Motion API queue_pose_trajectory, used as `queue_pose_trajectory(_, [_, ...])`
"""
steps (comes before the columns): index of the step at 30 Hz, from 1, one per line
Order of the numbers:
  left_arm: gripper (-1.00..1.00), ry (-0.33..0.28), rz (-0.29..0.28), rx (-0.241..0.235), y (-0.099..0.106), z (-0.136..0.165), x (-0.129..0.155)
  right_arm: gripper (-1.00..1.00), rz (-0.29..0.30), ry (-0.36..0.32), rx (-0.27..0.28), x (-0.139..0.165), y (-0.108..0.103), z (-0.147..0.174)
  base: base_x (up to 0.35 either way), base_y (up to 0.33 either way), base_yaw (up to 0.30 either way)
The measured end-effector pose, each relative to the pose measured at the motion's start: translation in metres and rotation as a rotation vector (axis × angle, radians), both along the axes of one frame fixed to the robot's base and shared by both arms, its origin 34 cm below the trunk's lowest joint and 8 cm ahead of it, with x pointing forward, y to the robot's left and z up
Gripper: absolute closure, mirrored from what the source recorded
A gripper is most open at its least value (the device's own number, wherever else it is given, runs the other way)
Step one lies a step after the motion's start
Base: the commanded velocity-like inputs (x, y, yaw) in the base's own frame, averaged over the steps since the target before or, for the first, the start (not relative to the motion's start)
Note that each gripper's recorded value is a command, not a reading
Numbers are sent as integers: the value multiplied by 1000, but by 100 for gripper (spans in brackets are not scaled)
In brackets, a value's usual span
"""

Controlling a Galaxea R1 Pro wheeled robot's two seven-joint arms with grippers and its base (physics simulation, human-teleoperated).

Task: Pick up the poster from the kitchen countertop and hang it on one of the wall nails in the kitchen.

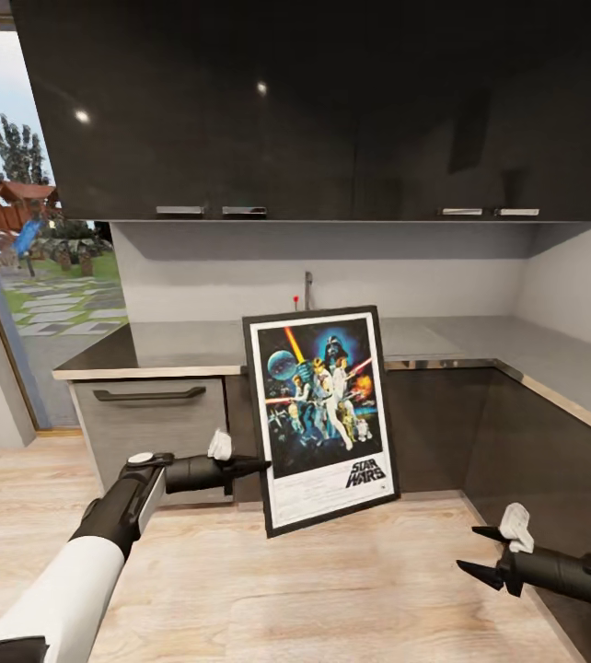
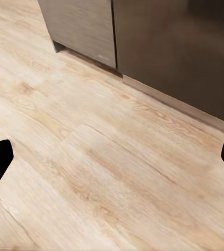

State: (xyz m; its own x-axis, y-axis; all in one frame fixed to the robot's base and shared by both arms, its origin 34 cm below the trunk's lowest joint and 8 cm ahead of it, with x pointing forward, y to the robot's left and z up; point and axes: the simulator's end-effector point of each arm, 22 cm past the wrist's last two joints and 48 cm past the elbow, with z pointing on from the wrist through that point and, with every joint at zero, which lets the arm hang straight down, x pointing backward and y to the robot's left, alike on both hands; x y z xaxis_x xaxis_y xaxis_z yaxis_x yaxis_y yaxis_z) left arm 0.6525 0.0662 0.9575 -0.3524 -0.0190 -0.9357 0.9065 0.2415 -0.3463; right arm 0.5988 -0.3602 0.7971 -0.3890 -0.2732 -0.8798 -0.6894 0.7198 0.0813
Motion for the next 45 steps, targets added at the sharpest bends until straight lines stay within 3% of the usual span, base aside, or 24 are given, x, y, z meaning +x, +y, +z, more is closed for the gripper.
queue_pose_trajectory(4, [100, 16, -50, -21, -5, 0, -11, -100, 18, 6, 37, 2, 8, 6, 0, 0, 0])
queue_pose_trajectory(12, [100, 16, -56, -27, -10, 1, -12, -100, 17, -38, 122, 25, 34, 30, 0, 0, 0])
queue_pose_trajectory(25, [100, 15, -53, -27, -9, 1, -12, -100, 10, -43, 118, 25, 31, 30, 0, 0, 0])
queue_pose_trajectory(34, [100, 6, -127, -56, -16, 8, -28, -100, 22, -47, 182, 25, 31, 51, 0, 0, 0])
queue_pose_trajectory(35, [100, 5, -162, -70, -16, 11, -35, -100, 104, -8, 339, 8, 51, 74, 0, 0, 0])
queue_pose_trajectory(40, [100, 5, -162, -69, -16, 11, -35, -100, 140, 48, 401, -2, 56, 82, 0, 0, 0])
queue_pose_trajectory(45, [100, 5, -163, -69, -17, 11, -35, -100, 157, 55, 420, -1, 58, 90, 0, 0, 0])
